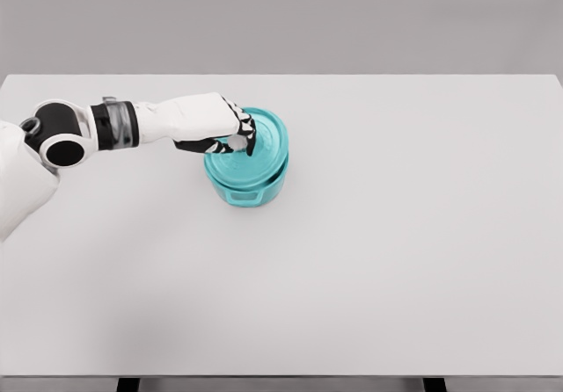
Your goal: Cover the pot with left arm
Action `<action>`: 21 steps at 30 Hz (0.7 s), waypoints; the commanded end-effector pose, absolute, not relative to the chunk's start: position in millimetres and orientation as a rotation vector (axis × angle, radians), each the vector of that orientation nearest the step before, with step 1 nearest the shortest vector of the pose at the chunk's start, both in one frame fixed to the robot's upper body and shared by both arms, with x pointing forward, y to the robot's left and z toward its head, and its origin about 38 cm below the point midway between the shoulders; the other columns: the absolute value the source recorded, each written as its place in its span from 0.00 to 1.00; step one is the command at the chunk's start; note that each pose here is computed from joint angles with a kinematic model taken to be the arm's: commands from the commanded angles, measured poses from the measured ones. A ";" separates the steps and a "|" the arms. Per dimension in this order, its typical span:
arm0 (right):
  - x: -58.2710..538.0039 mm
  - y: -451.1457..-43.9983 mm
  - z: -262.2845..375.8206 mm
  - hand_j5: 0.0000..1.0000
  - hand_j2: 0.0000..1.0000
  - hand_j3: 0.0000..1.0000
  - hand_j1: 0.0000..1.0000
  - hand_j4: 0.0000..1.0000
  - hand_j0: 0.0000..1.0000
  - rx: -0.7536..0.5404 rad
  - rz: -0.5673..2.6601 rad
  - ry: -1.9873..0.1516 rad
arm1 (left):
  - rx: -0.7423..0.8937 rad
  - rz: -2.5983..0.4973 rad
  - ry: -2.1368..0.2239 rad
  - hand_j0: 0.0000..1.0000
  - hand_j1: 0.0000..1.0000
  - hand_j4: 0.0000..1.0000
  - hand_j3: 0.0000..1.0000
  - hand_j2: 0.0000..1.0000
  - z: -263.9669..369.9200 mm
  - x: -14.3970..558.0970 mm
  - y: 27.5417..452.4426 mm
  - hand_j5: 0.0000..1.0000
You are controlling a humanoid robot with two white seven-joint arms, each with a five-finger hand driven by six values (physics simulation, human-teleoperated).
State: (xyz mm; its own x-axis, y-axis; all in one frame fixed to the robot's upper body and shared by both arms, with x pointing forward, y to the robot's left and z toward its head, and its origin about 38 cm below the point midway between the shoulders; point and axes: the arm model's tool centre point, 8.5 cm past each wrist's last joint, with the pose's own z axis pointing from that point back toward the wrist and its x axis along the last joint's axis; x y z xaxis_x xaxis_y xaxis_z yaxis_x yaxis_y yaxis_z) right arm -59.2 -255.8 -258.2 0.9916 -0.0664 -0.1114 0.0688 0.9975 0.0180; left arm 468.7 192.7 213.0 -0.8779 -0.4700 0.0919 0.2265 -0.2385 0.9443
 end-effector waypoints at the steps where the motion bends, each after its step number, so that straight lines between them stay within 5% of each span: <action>1: -59.3 -255.7 -258.2 1.00 1.00 1.00 1.00 1.00 1.00 0.022 -0.068 0.111 | 0.288 -2.146 -1.588 0.48 0.48 0.48 0.48 0.48 212.5 469.1 192.9 0.48; 21: -59.3 -255.7 -258.2 1.00 1.00 1.00 1.00 1.00 1.00 0.022 -0.068 0.111 | 0.278 -2.153 -1.568 0.56 0.56 0.56 0.56 0.56 205.8 468.6 193.3 0.56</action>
State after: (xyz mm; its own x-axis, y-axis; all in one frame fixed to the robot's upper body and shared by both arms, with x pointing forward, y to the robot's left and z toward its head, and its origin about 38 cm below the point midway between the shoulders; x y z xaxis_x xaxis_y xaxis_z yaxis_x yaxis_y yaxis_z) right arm -59.2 -255.8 -258.2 0.9916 -0.0664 -0.1114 0.0688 0.9975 0.0180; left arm 468.5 193.0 205.5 -0.8748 -0.4739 0.1011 0.2422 -0.2470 0.9382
